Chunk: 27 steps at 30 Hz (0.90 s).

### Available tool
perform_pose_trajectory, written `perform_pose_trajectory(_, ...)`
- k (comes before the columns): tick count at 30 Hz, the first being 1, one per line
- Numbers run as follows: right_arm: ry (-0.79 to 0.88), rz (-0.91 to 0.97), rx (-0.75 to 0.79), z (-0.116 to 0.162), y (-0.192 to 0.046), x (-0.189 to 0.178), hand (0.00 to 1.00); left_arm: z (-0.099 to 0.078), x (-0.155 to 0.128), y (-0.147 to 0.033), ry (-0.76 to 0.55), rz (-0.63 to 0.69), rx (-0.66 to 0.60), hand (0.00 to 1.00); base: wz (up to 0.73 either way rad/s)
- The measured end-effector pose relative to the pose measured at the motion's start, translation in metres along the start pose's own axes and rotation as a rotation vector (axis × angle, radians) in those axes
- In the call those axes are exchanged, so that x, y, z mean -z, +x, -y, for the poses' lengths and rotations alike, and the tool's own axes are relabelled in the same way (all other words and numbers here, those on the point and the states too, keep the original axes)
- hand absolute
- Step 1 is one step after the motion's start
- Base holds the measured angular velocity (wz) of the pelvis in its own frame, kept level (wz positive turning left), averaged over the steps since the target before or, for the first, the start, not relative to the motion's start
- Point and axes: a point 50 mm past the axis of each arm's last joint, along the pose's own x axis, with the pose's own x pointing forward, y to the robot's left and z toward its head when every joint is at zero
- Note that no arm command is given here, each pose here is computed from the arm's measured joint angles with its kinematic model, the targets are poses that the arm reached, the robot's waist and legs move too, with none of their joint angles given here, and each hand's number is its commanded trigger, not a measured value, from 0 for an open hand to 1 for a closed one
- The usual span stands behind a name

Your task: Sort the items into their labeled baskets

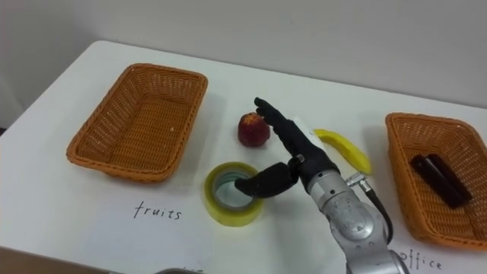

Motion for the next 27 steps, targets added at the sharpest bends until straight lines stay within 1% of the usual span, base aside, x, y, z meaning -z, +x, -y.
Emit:
perform_pose_trajectory(6,-0.038,-0.075,-0.015,-0.007,0.003,0.015,0.0,0.0,0.003,0.0,0.009,-0.013,-0.002,0.0,0.01)
perform_pose_trajectory(10,-0.052,-0.083,-0.013,-0.005,0.01,0.016,0.0,0.0,0.005,0.0,0.009,-0.024,-0.012,0.0,0.0)
perform_pose_trajectory(27,-0.065,-0.092,-0.02,-0.006,0.012,0.017,0.0,0.001,0.004,0.0,0.017,-0.035,-0.018,0.0,0.0)
